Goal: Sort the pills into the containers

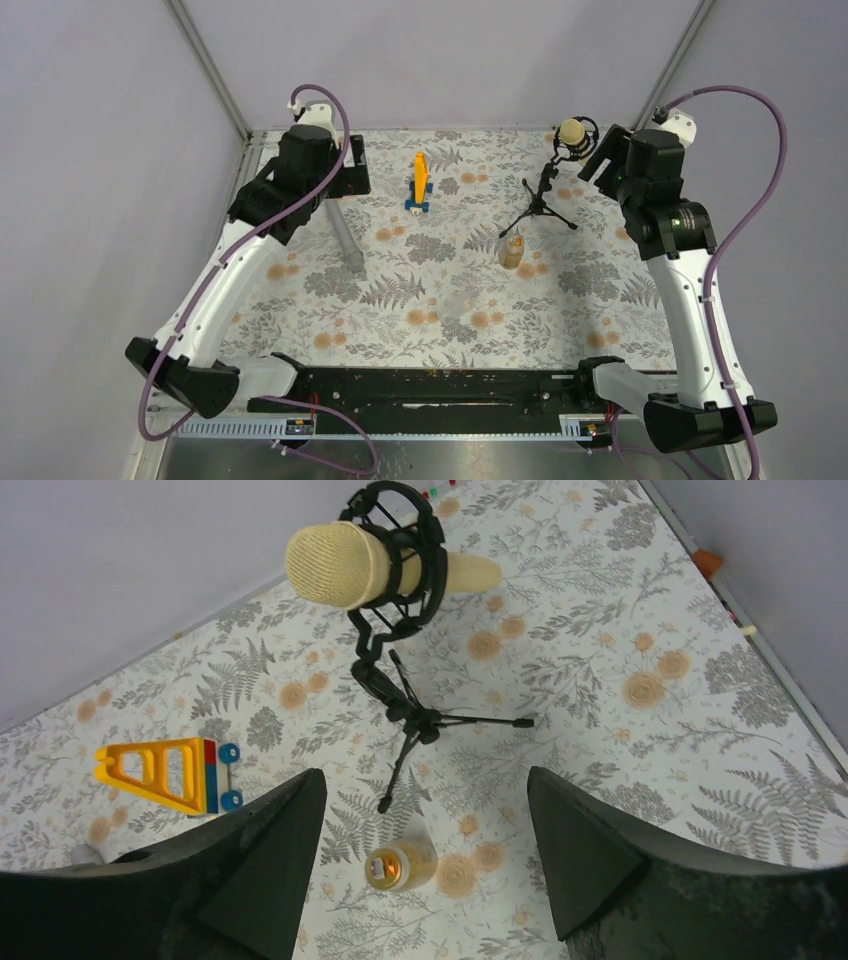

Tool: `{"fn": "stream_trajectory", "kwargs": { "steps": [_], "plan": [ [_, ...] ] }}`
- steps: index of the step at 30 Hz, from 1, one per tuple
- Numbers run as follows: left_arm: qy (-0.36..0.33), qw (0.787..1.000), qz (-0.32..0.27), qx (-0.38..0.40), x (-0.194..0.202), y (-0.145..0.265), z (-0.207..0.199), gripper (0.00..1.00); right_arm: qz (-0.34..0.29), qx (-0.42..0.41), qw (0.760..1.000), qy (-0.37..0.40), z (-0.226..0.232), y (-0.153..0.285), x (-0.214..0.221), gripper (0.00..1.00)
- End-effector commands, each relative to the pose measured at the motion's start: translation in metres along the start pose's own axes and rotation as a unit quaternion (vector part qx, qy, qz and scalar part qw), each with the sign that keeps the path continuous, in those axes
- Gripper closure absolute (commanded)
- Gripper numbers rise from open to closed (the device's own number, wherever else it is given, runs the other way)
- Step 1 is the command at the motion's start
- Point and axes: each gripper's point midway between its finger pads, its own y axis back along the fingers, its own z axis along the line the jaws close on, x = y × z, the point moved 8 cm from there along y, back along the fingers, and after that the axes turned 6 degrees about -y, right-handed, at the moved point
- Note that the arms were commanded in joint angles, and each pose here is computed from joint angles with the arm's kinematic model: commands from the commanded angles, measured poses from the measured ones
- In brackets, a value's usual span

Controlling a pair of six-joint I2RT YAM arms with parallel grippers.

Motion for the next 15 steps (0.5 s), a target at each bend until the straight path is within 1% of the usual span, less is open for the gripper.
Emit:
{"fn": "stream_trajectory", "kwargs": {
  "steps": [1,3,7,10,12,14,15],
  "plan": [
    [0.015,0.999,-0.036,-0.016,0.003,0.032,0.017,0.01,-0.008,0.031,0.999,-0.002,-0.016,0.016,0.003,0.18],
    [0.017,0.999,-0.037,-0.017,0.013,0.037,0.02,0.01,-0.005,0.031,0.999,-0.008,-0.021,0.023,0.009,0.17],
    [0.029,0.998,-0.046,-0.016,0.027,0.044,0.025,0.01,0.011,0.059,0.998,-0.016,-0.039,0.039,0.024,0.17],
    [0.037,0.997,-0.065,0.01,0.037,0.049,0.025,0.01,0.036,0.071,0.997,-0.008,-0.049,0.05,0.035,0.17],
    [0.031,0.995,-0.079,0.048,0.044,0.051,0.021,0.01,0.063,0.063,0.996,-0.012,-0.052,0.056,0.046,0.18],
    [0.023,0.992,-0.084,0.094,0.051,0.053,0.014,0.01,0.101,0.055,0.993,-0.027,-0.055,0.058,0.063,0.22],
    [0.021,0.988,-0.081,0.126,0.056,0.053,0.008,0.01,0.13,0.053,0.99,-0.036,-0.057,0.057,0.077,0.24]
  ]
}}
